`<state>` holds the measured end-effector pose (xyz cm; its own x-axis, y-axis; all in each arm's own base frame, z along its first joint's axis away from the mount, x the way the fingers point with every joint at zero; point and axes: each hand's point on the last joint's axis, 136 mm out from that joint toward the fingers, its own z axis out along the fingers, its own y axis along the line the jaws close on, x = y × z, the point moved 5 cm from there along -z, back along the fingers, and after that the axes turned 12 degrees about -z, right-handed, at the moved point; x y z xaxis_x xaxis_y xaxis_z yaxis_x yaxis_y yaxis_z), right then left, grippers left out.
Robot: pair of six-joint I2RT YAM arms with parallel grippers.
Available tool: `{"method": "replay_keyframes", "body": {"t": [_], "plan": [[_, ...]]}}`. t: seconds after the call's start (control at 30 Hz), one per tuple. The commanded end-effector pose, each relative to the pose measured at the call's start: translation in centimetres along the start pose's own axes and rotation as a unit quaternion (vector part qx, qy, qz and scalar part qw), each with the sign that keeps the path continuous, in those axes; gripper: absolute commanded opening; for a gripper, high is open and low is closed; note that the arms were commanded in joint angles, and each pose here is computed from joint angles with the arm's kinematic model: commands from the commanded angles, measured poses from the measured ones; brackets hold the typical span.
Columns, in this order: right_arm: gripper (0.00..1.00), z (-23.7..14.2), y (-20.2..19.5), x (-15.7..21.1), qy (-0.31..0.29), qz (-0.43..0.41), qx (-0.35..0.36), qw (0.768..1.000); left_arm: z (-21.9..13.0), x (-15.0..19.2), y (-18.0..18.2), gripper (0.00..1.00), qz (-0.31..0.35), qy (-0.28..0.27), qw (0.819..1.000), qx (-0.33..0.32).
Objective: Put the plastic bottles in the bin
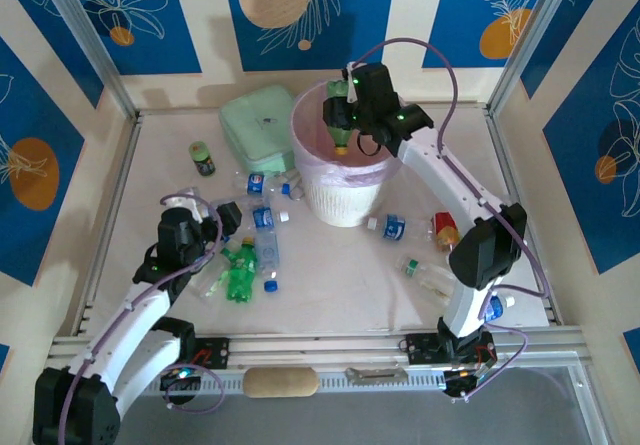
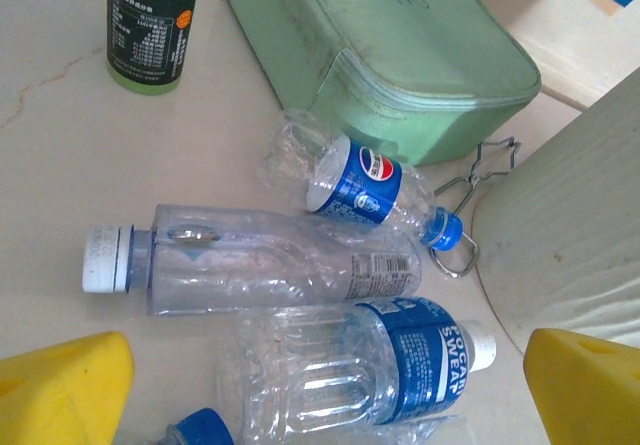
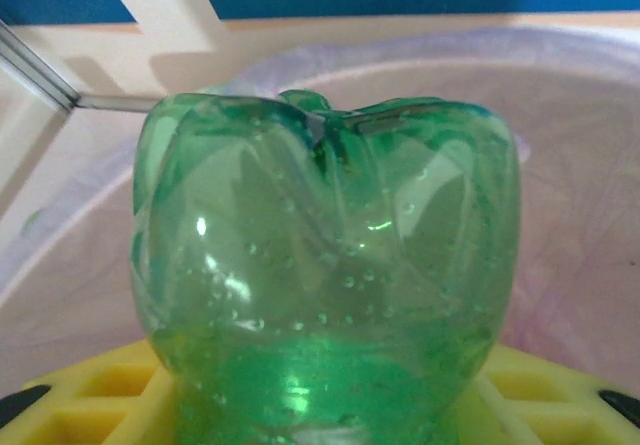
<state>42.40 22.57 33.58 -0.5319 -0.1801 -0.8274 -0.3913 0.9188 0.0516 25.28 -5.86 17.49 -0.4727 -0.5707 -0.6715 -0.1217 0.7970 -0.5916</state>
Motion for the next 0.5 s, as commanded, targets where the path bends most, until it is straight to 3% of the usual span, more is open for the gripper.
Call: {"method": "replay_keyframes", "body": {"t": [0.0,0.2,0.47], "plan": [[0.54,-0.4,0.0,-0.4,0.004,0.006,0.011,1.000,-0.3,0.3,0.3,1.00,0.019,0.012,1.000,-0.004],[0.63,-0.3,-0.1,-0.4,0.007,0.005,0.014,1.000,-0.2,0.3,0.3,1.00,0.016,0.011,1.000,-0.004],[0.88,-3.0,-0.1,-2.6,-0.038,0.013,-0.003,0.999,-0.2,0.0,-0.3,1.00,0.013,0.013,1.000,0.004]]}}
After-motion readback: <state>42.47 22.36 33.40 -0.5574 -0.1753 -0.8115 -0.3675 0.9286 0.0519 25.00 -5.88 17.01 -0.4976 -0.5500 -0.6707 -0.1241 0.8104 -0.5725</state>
